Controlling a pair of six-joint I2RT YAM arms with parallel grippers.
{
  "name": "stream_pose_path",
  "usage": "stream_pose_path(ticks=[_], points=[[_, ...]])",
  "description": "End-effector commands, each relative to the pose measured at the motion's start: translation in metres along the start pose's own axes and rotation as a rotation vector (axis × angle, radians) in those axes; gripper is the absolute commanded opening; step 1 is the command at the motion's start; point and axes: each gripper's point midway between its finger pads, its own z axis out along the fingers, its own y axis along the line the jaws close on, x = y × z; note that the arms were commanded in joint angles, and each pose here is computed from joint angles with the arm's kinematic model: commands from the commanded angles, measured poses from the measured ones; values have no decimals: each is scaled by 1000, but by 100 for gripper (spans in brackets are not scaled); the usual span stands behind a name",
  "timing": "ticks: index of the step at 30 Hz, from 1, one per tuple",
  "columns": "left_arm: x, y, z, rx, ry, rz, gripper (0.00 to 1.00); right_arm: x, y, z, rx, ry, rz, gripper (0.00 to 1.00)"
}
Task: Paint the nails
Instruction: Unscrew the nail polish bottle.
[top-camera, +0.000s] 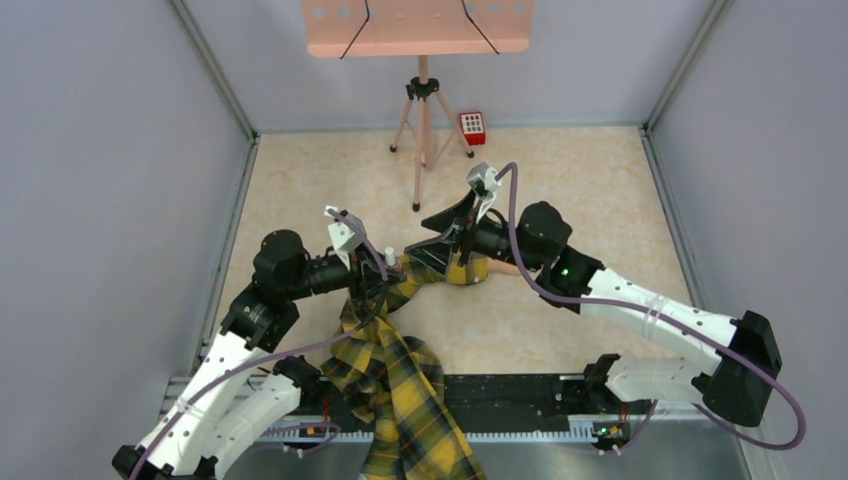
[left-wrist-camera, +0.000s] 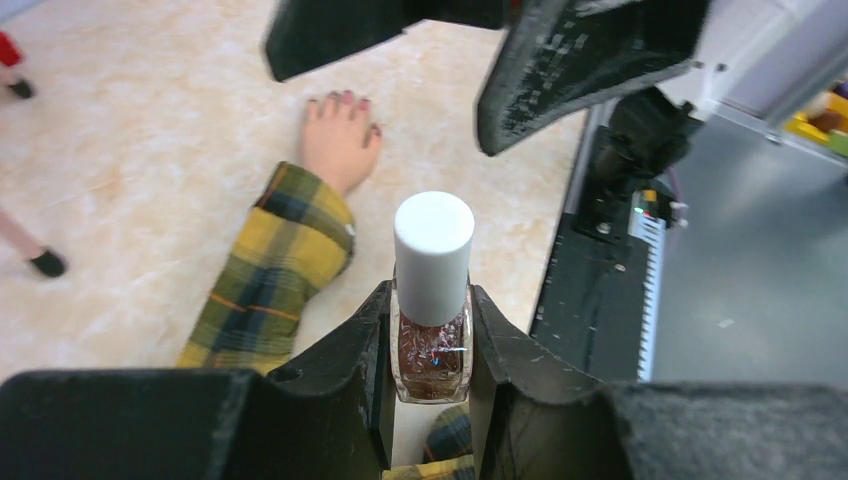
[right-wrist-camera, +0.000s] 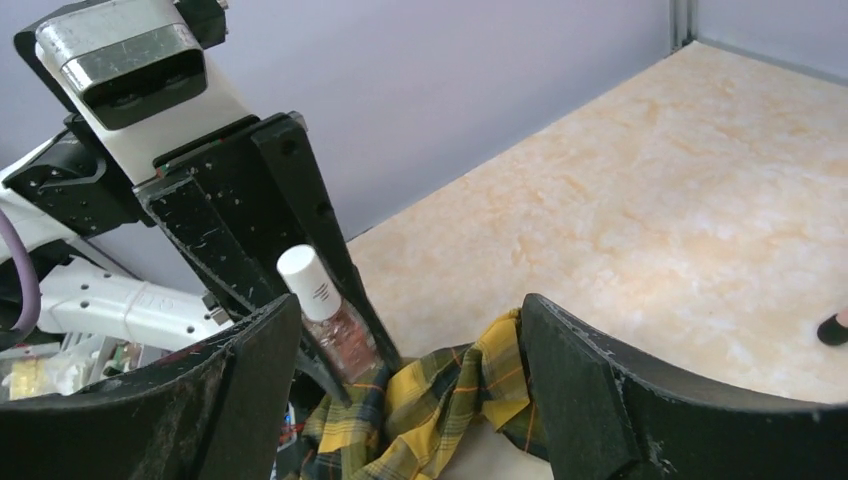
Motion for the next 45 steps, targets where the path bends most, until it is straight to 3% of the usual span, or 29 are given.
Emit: stream_pose_path(ticks=[1,6,13,23,37,40,45], points=[[-12,35,-5,-209,-30,38,0,-25,-5,0,51,-110,44,78],[-6,54,-7,-305,-1,14,0,-26,-7,4,78,-145,75,70],[-5,55,-6,-301,7,5,0,-12,-2,28,131,-92,46,69],[-3,55,-5,-300,11,1,0,-1,1,53,142,-51,53,52],[-3,56,-5,-308,14,-1,0,11,8,67,127,-10,48,42],[-3,56,-6,-306,12,2,0,12,7,67,131,-6,46,31],[-6,48,-5,-267,4,9,0,11,6,63,139,-6,33,0]])
